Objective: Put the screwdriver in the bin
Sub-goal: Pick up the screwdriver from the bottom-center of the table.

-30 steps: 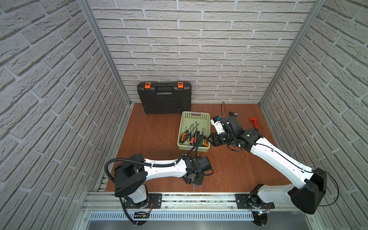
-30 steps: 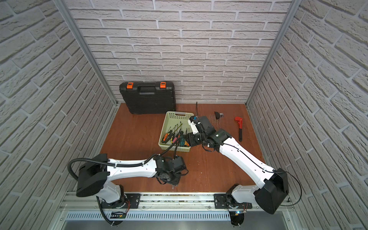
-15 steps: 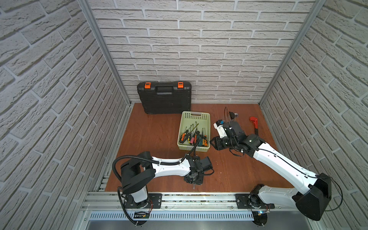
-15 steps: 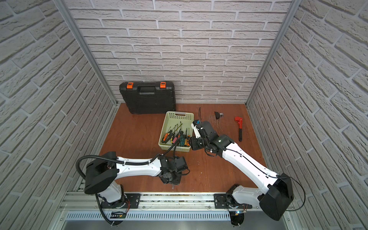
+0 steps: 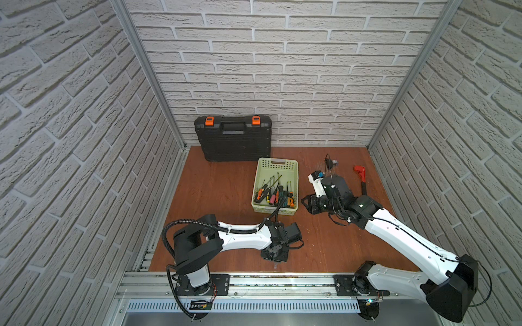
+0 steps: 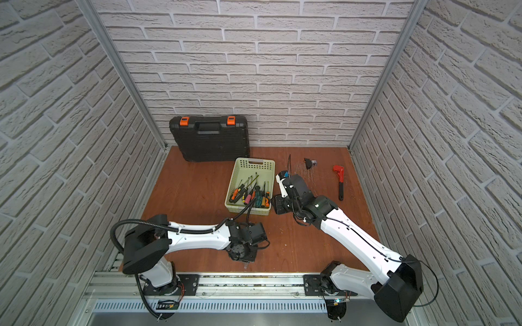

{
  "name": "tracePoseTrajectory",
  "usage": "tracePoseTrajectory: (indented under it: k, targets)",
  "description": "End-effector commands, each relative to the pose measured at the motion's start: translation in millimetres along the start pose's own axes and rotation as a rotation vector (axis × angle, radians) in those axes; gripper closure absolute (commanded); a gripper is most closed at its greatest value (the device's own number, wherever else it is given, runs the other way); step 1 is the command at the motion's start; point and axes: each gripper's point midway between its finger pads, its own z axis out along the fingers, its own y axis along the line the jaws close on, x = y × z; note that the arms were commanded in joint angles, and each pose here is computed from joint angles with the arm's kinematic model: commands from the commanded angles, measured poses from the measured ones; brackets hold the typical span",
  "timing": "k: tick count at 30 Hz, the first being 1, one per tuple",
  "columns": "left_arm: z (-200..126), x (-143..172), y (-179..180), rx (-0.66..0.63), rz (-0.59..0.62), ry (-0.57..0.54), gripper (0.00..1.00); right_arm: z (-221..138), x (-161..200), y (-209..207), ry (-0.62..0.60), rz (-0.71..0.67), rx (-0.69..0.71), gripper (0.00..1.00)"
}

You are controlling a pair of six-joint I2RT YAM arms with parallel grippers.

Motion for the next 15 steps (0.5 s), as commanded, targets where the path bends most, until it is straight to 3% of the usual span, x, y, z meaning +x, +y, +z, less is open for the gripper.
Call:
tracePoseTrajectory:
  k: [1, 8, 15]
  targets:
    - [-14.1, -0.7, 10.5, -0.028, 0.008, -0.020, 1.00, -6.9, -9.1, -1.5, -0.072, 0.019, 0.007, 0.59]
    - [-55.3, -3.4, 8.6, 0.020, 0.021, -0.068, 1.00, -6.4, -12.6, -0.4, -0.058, 0.006, 0.016, 0.59]
    - [-127.7, -20.3, -0.8, 0.198, -0.033, -0.204, 1.00, -8.2, -14.5, 2.1, -0.037, -0.014, 0.016, 0.59]
